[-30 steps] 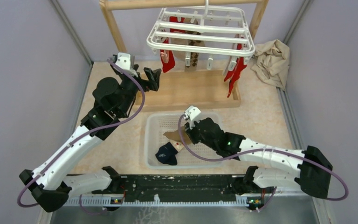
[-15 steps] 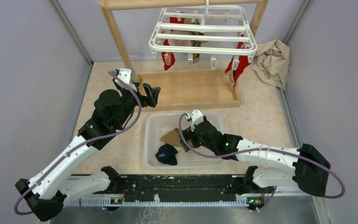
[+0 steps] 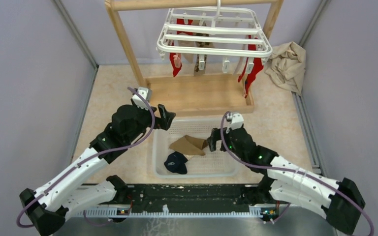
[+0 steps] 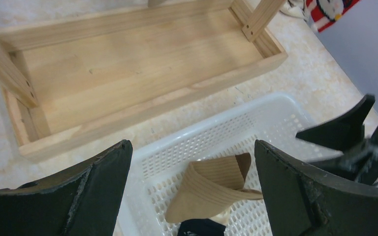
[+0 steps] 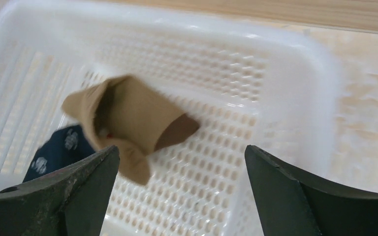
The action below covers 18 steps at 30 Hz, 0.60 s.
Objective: Remove the socks clipped to the hanger
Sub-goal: Place the sock in the bin.
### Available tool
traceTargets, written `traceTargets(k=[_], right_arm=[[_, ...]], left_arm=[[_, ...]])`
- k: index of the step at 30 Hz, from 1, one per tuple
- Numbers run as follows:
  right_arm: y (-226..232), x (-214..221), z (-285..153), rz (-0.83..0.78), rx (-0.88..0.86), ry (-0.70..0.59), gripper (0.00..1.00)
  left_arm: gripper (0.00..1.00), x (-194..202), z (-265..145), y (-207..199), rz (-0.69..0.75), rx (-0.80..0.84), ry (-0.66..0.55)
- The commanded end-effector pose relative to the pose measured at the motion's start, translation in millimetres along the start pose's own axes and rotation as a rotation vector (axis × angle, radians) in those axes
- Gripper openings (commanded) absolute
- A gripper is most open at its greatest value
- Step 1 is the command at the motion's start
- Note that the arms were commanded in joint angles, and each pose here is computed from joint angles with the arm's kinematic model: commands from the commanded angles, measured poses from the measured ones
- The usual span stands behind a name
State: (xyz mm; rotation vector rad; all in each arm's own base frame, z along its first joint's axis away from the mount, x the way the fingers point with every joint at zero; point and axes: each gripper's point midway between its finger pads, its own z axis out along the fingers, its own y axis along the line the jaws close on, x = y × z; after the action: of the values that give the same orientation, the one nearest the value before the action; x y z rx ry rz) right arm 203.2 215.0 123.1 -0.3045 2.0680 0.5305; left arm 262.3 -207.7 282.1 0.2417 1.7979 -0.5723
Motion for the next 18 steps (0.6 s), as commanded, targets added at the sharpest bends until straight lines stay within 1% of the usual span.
traceTargets(k=[1, 4, 9, 14, 18], right_arm=[[-34.5, -23.9, -3.4, 0.165, 0.061, -0.086, 0.98], [-60.5, -40.3, -8.3, 0.194, 0.147, -0.143, 0.98], [-82.5, -75.6, -16.4, 0.223, 0.224, -0.246, 0.98], [-97.2, -108.5, -21.4, 0.247, 0.237, -0.321, 0.98], [-101.5, -135.4, -28.2, 0.228, 0.226, -0.387, 0.97]], left_arm=[[0.99, 16.8, -3.4, -10.9, -0.052, 0.059, 0.038], [0.99, 31.2, -4.0, -12.4, -0.065, 0.068, 0.069], [0.99, 56.6, -6.2, -13.9, -0.089, 0.08, 0.113], [0.99, 68.1, -8.6, -17.7, -0.096, 0.092, 0.129], [0.99, 74.5, -10.4, -16.5, -0.094, 0.087, 0.142]])
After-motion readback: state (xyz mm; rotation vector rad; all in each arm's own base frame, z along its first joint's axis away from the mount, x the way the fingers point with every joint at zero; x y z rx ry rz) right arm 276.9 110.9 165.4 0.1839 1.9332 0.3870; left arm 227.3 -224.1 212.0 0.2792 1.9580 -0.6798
